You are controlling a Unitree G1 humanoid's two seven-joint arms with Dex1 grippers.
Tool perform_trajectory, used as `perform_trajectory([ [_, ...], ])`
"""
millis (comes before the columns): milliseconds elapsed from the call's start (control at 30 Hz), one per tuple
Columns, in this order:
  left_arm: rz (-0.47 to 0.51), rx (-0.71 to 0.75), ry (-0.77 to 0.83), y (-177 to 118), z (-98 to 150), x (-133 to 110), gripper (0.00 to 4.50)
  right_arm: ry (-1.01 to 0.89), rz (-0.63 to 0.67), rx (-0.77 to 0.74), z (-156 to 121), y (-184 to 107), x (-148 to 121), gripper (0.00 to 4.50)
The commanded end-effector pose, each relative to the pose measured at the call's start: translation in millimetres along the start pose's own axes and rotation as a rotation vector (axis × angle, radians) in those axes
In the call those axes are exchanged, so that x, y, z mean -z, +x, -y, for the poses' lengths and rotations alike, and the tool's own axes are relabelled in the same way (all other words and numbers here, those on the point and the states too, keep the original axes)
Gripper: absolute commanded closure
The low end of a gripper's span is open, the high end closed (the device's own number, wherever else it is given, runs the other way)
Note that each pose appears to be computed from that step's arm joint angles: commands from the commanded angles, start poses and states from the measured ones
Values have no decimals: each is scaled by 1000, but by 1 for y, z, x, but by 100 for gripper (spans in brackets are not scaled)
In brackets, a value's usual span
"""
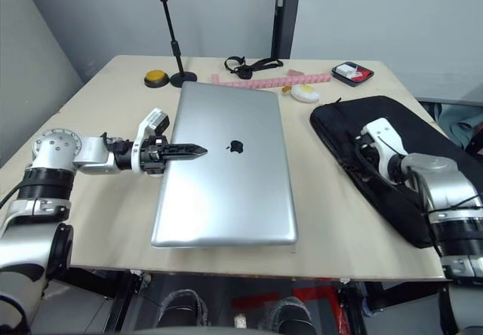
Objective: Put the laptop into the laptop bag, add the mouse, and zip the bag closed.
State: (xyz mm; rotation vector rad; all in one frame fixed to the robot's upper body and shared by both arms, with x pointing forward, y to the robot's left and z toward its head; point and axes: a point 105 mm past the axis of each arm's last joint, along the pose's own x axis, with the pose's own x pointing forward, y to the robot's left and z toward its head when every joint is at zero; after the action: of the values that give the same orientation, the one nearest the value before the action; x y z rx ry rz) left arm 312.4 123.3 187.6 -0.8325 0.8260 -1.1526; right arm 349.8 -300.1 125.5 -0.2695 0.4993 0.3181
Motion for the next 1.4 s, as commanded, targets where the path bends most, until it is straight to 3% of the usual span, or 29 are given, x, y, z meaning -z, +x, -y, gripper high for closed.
perform_trajectory([
  [33,44,150,81,-6,34,-10,419,-11,31,31,9,-1,-7,3],
  [133,49,148,79,-6,33,-10,419,9,27,36,11,1,-4,3],
  [233,49,149,79,-5,33,-10,419,26,27,28,11,2,-1,76],
  [367,56,143,81,-4,32,-10,419,43,15,18,9,4,7,216],
  [500,127,139,72,-4,32,-26,419,69,12,1,4,5,11,355],
  [600,110,137,65,-1,30,-22,419,67,0,-2,1,5,14,446],
  [833,96,140,39,8,24,-17,419,91,28,-18,-5,-1,7,446],
  [1100,76,161,12,23,22,-13,419,147,205,-119,-19,-29,-59,446],
  [1200,78,178,2,30,21,-12,419,169,117,-88,-16,-36,-65,446],
  [1400,95,175,-13,45,16,-9,419,315,126,-183,-29,-54,-91,446],
])
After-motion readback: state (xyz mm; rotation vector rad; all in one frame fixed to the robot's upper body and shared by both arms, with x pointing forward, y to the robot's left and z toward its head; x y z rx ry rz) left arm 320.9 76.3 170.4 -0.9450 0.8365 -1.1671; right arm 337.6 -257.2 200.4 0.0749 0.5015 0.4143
